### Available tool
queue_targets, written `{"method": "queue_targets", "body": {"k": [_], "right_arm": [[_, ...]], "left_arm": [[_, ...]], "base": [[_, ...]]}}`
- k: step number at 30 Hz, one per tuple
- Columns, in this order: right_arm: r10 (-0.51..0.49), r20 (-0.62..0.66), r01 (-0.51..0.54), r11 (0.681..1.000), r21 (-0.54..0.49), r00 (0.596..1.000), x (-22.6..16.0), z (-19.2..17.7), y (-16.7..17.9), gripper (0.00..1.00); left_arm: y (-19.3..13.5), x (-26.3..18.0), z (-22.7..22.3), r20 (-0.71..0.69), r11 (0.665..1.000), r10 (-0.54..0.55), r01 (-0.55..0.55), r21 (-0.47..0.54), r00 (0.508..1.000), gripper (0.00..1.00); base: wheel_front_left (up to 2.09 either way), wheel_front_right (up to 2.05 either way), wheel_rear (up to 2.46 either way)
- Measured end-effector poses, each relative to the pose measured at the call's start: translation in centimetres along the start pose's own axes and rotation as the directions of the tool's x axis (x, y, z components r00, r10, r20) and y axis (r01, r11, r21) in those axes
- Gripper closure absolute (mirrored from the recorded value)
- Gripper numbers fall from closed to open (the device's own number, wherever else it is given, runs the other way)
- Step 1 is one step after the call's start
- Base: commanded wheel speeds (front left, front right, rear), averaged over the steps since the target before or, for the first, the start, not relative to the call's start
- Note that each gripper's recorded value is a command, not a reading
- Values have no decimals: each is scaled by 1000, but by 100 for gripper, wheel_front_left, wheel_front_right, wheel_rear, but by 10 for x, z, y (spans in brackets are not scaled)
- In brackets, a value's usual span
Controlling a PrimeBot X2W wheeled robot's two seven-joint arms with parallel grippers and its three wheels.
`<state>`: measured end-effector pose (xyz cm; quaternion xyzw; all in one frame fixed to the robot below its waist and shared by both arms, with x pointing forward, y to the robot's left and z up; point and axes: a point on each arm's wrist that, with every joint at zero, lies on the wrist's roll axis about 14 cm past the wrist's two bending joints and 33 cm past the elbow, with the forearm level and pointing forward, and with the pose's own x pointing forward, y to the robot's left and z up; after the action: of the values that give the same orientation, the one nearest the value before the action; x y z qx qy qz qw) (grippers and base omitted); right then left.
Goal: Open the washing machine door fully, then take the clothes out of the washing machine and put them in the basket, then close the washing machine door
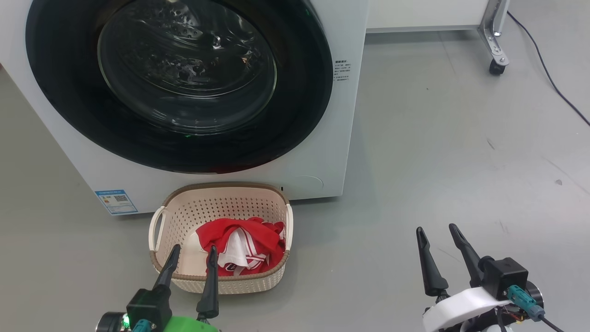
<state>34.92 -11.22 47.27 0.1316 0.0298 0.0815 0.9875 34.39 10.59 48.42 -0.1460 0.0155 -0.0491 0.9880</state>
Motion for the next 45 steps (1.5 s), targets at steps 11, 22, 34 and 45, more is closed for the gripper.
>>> {"method": "queue_targets", "body": {"k": [11, 22, 34, 45], "right_arm": [[-1, 6, 1, 1000, 8, 1000, -4, 1, 2, 0], [-8, 1, 8, 1000, 12, 1000, -7, -1, 0, 0], [-10, 9, 10, 1000, 13, 1000, -8, 2, 0, 0], [-27, -40, 28, 999, 26, 999, -18, -14, -3, 100]], "left_arm": [[-1, 0, 0, -1, 1000, -5, 5, -2, 1000, 0], [-1, 0, -1, -4, 1000, -8, 8, -4, 1000, 0], [-2, 0, 0, 0, 1000, -10, 10, -3, 1000, 0], [1, -9, -16, -48, 1000, -3, 3, -4, 999, 100]], "base": [[0, 0, 0], [0, 0, 0], [0, 0, 0], [0, 0, 0]]}}
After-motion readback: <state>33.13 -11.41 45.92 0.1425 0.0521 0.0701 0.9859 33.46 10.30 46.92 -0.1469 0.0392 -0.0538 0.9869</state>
